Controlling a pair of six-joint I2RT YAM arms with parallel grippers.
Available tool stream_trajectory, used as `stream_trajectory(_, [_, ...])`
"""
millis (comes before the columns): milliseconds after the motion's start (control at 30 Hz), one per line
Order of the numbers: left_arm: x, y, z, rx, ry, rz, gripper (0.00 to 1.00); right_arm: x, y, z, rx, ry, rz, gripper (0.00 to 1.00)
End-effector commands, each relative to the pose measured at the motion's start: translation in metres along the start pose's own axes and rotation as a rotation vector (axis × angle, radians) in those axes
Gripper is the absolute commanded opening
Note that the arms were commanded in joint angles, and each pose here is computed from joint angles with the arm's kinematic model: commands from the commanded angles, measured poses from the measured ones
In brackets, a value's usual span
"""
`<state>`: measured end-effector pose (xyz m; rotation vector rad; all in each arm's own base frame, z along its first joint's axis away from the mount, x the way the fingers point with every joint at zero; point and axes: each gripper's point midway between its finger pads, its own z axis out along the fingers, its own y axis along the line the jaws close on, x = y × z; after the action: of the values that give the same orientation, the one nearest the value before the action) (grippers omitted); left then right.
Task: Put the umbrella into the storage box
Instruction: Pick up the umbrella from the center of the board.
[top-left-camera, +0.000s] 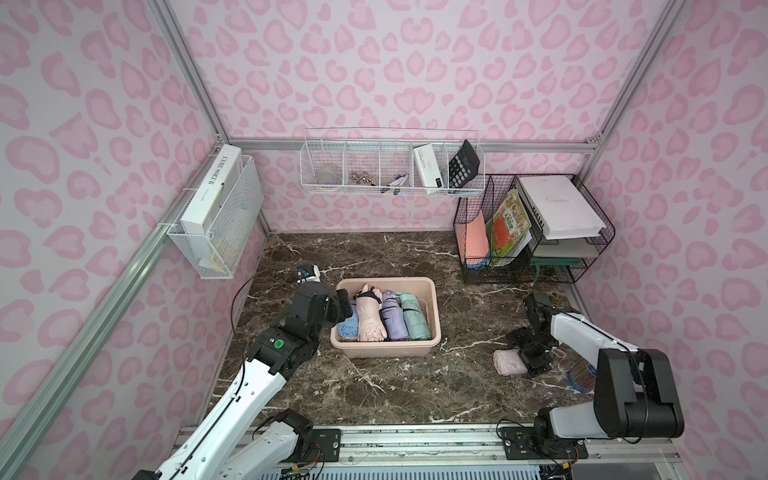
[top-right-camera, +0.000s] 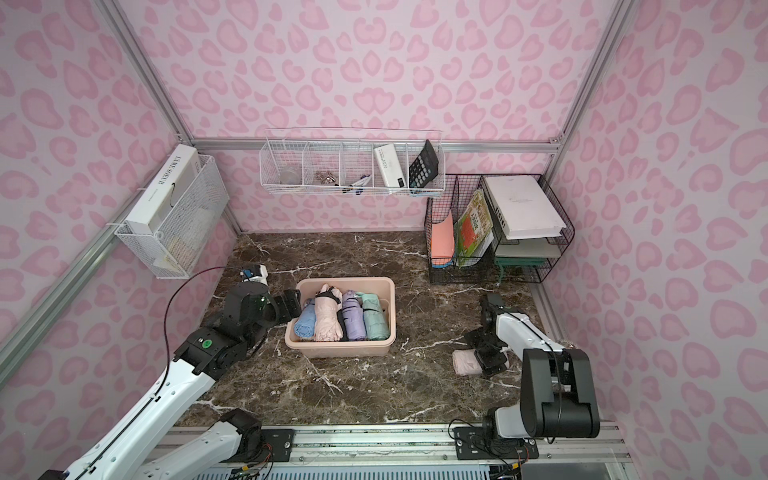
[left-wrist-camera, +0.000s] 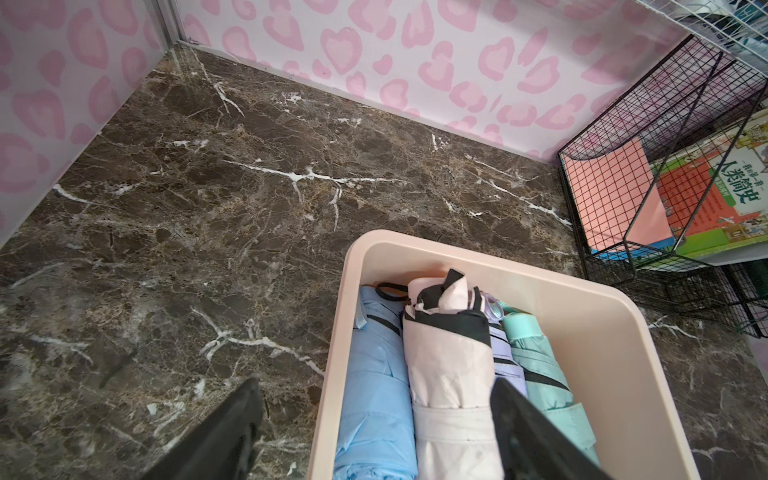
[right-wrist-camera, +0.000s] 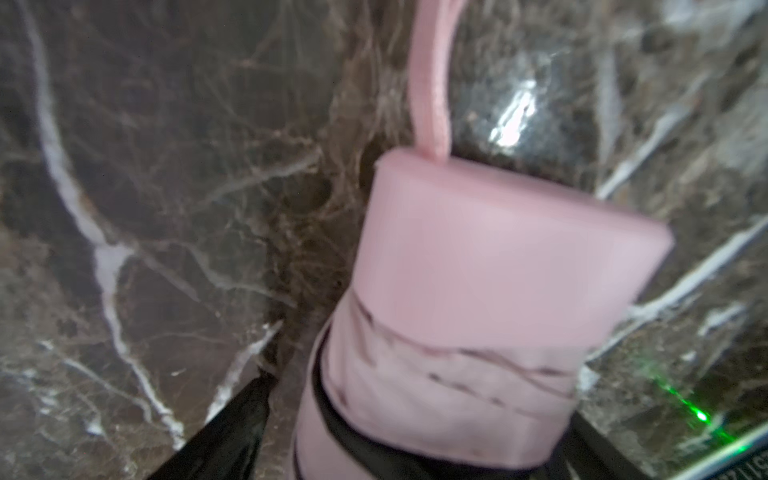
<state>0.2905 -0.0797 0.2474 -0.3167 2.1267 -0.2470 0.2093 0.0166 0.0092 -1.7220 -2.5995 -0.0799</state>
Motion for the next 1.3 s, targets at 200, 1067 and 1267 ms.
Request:
stream_trajectory(200, [-0.006,-0.003,0.009,-0.006,-0.023,-0.015,0.84,0.000,0.004,0.005,-0.072,0.000,0.045,0.60])
stream_trajectory(1067, [0.003,0.019,-0.004,-0.080,0.001,-0.018,0.84,-0.009,0.015,-0.067,-0.286,-0.145,-0.021,0.18])
stream_trajectory(1267, [0.010,0.029,-0.006,-0.106,0.040,-0.026,0.85,-0.004,0.056,-0.123,-0.411,-0.225,-0.197,0.17])
